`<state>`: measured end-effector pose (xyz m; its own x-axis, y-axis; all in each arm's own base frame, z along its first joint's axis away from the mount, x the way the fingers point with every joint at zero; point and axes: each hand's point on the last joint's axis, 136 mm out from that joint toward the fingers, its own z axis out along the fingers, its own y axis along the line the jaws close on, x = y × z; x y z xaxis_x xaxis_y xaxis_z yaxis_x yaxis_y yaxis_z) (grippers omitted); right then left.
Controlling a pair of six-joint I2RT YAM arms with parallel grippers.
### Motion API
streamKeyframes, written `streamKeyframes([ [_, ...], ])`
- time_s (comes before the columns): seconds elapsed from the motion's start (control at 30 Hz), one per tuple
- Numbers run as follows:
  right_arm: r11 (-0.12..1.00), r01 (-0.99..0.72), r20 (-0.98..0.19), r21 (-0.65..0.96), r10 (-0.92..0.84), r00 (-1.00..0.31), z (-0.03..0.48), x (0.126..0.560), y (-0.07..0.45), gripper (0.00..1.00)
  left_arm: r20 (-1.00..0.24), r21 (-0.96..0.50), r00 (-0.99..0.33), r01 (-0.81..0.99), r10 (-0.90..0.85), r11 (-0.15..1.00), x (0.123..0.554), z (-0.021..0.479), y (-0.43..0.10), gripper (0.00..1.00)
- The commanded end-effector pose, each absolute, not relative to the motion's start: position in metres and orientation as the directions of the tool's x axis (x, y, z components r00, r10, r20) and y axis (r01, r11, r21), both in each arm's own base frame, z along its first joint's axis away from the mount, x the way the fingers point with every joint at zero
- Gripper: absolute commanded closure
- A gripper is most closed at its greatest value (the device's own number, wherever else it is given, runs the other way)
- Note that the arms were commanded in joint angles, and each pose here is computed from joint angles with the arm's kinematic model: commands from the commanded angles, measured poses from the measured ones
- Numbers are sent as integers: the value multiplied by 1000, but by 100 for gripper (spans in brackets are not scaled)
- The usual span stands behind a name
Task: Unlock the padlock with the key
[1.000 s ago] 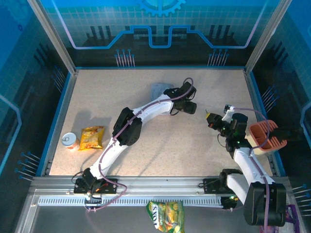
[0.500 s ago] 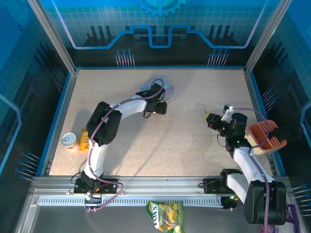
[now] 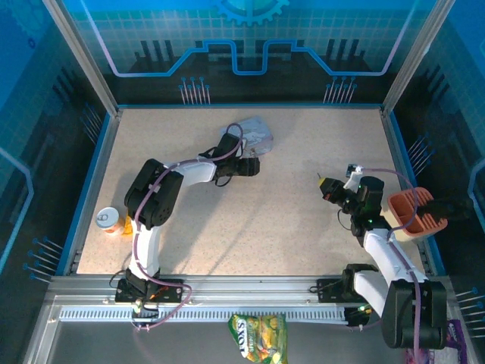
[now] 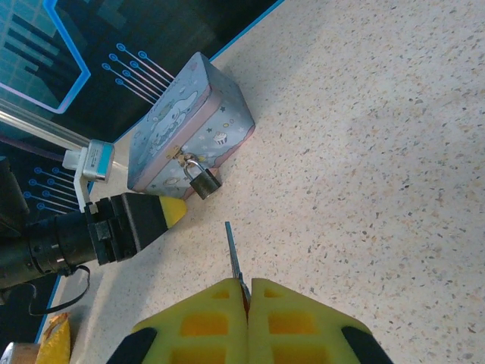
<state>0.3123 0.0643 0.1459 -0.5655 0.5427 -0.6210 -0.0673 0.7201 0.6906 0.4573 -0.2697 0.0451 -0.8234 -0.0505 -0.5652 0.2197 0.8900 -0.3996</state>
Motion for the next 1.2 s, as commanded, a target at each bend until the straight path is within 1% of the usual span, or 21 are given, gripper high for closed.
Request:
streamKeyframes([
  [0.0,724,-93,-630,683,521,-576,143,310,70,100,-603,-500,-785,231,-145,834,466,72,-288,27],
  [0.3,724,-98,-630,683,517,-579,143,309,73,100,-572,-478,-801,153,-175,865,479,46,-293,32],
  [0.5,725,-103,-636,681,516,-574,145,309,73,100,-586,-419,-796,138,-152,897,483,36,-292,35],
  [0.53,724,-102,-633,683,516,-576,144,308,73,100,-584,-416,-796,127,-158,901,484,33,-291,36],
  [0.77,722,-105,-632,684,514,-580,144,309,74,100,-569,-442,-794,76,-214,894,492,23,-296,41],
  [0.97,720,-108,-628,686,511,-587,143,308,76,100,-521,-478,-814,30,-256,878,496,10,-304,43],
  [1.17,722,-110,-632,683,509,-584,144,308,76,100,-494,-489,-820,-13,-289,872,500,6,-306,49],
])
